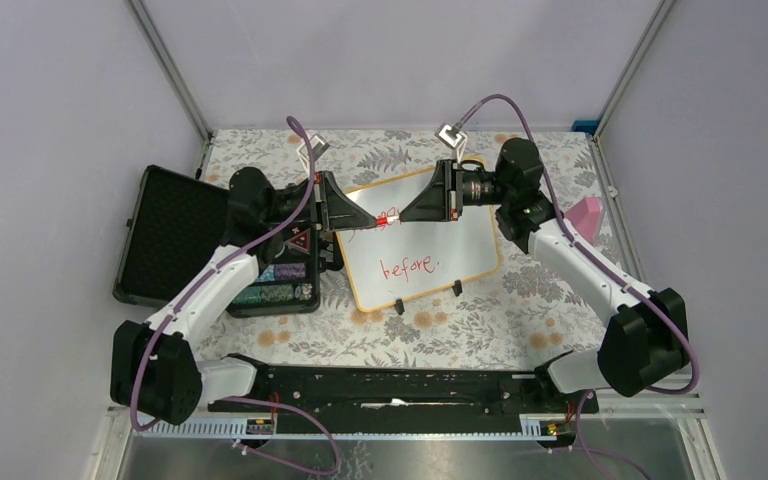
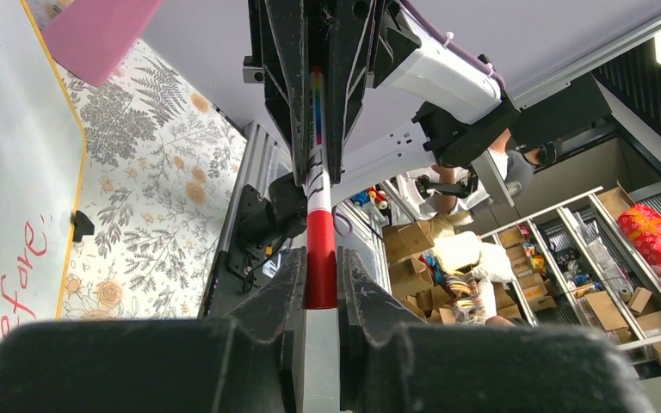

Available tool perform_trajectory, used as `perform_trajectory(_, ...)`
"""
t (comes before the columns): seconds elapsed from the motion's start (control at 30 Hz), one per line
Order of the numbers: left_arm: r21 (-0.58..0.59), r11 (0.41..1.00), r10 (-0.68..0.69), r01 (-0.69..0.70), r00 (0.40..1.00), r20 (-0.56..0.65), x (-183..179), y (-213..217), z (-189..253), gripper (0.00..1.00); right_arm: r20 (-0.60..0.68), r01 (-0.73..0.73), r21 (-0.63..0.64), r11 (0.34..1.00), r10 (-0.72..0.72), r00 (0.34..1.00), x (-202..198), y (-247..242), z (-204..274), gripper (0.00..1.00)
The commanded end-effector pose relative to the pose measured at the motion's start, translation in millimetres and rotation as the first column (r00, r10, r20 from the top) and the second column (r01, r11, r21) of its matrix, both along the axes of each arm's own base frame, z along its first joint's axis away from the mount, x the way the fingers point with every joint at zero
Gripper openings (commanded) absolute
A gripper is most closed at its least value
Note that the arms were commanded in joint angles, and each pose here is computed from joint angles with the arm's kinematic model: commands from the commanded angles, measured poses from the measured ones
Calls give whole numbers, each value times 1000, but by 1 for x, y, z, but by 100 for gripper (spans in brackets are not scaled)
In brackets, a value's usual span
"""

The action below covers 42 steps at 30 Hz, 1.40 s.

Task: Write a sentence on the whiteboard
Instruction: Close the whiteboard marker at the center of the board, then place the whiteboard marker at the center of the board.

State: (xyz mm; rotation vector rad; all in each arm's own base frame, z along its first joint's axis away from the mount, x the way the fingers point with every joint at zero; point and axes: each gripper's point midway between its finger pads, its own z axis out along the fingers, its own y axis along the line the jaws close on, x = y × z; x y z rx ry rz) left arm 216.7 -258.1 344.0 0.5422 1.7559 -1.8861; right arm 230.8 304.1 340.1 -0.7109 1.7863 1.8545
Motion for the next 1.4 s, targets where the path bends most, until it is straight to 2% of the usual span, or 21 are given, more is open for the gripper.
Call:
perform_trajectory(0.0,-53,998,20,-14,993,119,4,-10,27,0,36,-83,-1,997,83,996,-19,26,2,0)
perform_trajectory(0.4,-65,998,11,-3,991,136,3,-13,28,0,26,-156,-21,988,156,987,-36,40,-5,0)
perform_trajectory(0.53,-17,1000,8,-5,988,157,1,-10,16,0,45,-133,-39,990,135,990,-30,32,-9,0)
perform_trajectory(0.63,27,1000,8,-13,984,179,2,-6,6,0,47,-88,-34,996,90,995,-18,19,-4,12)
perform_trajectory(0.67,44,999,10,-18,982,191,2,-5,3,0,54,-74,-29,997,75,996,-13,12,-1,18)
perform_trajectory(0.73,93,995,13,-34,975,220,4,-2,-6,0,68,-29,-22,999,30,997,-2,-3,6,37)
perform_trajectory(0.97,315,945,-7,-85,960,281,3,12,-55,0,88,207,-5,978,-206,975,46,-83,20,77)
perform_trajectory(1.07,433,900,-87,-53,950,298,-6,9,-78,0,75,310,-8,951,-308,948,62,-114,16,88)
perform_trajectory(1.13,518,855,-190,-22,917,351,-18,-1,-96,0,73,376,-10,927,-374,924,72,-134,13,93)
perform_trajectory(1.27,665,746,-380,10,827,414,-49,-30,-134,0,84,463,-11,887,-460,884,80,-159,8,97)
perform_trajectory(1.37,729,684,-447,16,799,403,-55,-43,-164,0,103,485,-10,874,-482,870,78,-167,6,98)
